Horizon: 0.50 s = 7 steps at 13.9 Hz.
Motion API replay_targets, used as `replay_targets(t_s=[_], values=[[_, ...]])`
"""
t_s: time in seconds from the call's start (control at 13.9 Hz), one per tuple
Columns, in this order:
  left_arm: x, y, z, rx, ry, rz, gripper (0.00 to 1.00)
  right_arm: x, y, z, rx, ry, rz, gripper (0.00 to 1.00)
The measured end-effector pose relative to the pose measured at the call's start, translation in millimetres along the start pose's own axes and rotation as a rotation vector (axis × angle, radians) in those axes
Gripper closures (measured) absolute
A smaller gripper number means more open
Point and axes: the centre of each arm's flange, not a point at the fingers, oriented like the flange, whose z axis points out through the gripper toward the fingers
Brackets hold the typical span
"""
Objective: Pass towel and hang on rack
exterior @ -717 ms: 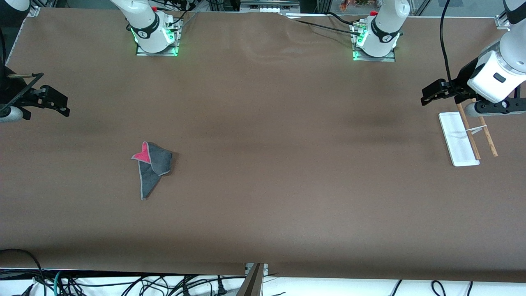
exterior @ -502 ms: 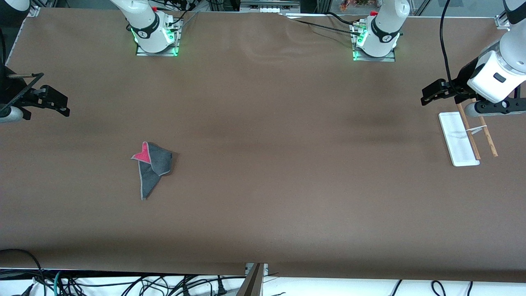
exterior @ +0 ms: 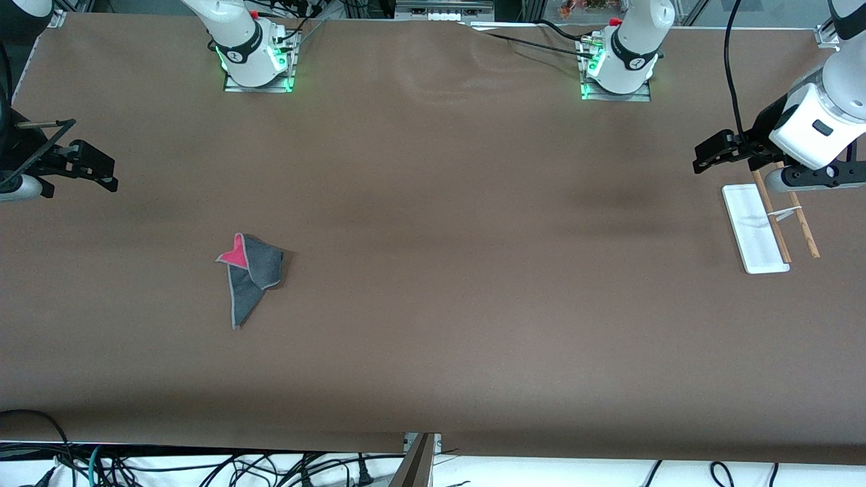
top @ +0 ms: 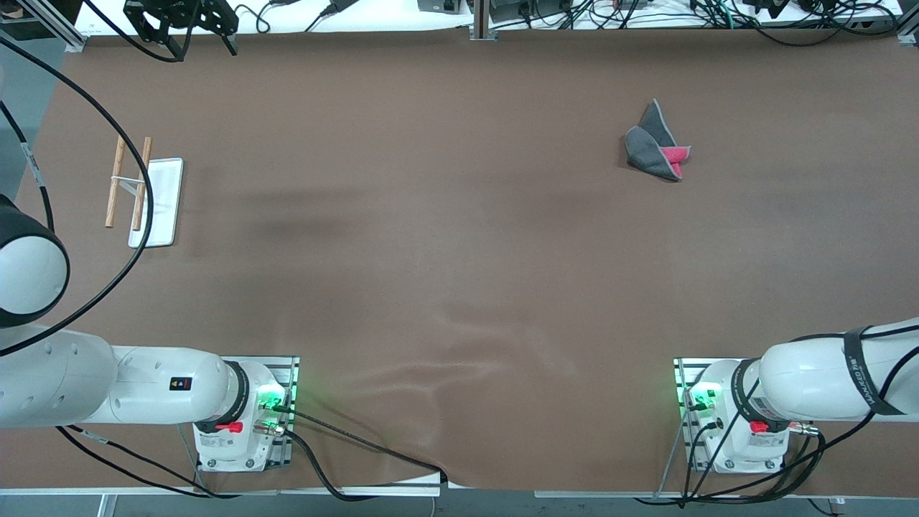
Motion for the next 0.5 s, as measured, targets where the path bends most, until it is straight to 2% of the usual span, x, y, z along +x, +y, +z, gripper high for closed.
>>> replay_targets(t_s=[0.5], values=[[0.0,0.0,0.0,0.0,0.0,0.0,0.0,0.0,-0.2,0.0,0.001,0.0,0.0,0.0]])
